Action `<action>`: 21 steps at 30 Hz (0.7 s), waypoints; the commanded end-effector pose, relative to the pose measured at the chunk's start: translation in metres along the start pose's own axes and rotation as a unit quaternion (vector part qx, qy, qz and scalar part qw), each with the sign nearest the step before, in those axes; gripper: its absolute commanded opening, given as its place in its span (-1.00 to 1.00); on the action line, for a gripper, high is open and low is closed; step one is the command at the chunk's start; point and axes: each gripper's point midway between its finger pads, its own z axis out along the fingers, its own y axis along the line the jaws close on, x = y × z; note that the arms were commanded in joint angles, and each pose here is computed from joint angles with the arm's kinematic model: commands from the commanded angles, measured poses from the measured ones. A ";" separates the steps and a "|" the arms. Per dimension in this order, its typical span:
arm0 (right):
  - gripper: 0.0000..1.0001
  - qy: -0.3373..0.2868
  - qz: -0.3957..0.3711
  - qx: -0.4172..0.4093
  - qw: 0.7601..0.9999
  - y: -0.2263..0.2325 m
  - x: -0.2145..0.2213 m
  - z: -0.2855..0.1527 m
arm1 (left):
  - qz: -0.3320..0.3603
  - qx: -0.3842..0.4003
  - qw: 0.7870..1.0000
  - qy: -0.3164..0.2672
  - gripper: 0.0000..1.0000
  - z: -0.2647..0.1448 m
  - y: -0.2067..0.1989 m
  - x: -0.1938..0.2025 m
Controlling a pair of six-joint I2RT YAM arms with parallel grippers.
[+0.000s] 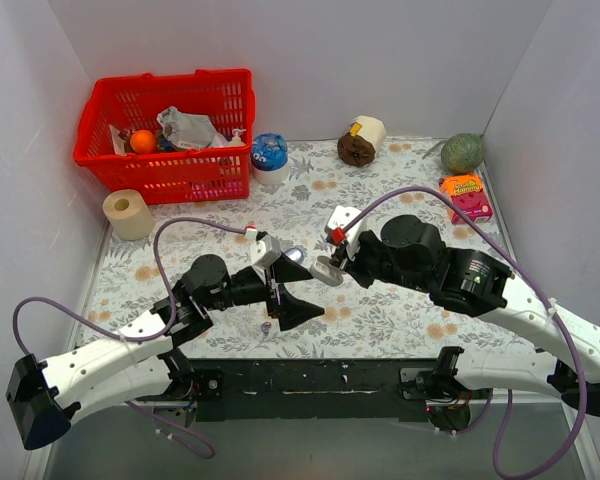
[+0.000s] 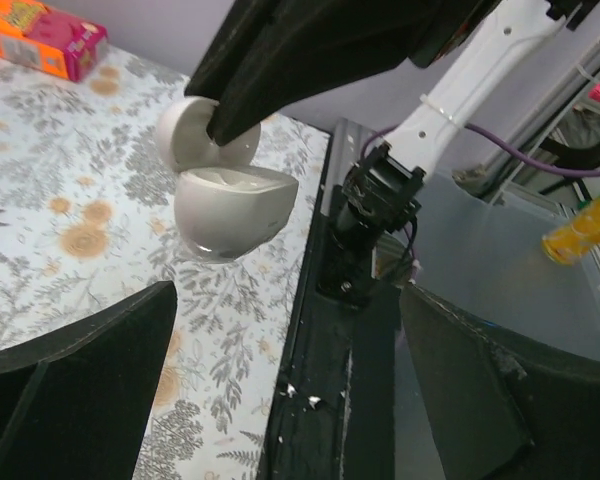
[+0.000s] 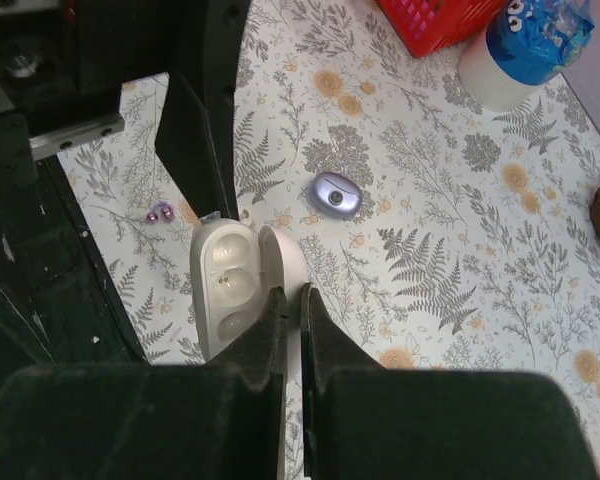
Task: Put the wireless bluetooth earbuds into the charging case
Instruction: Adjust the charging case.
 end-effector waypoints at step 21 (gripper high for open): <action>-0.97 -0.017 -0.019 -0.063 0.998 0.026 -0.022 0.013 | 0.043 0.018 0.999 0.005 0.23 0.015 0.004 -0.006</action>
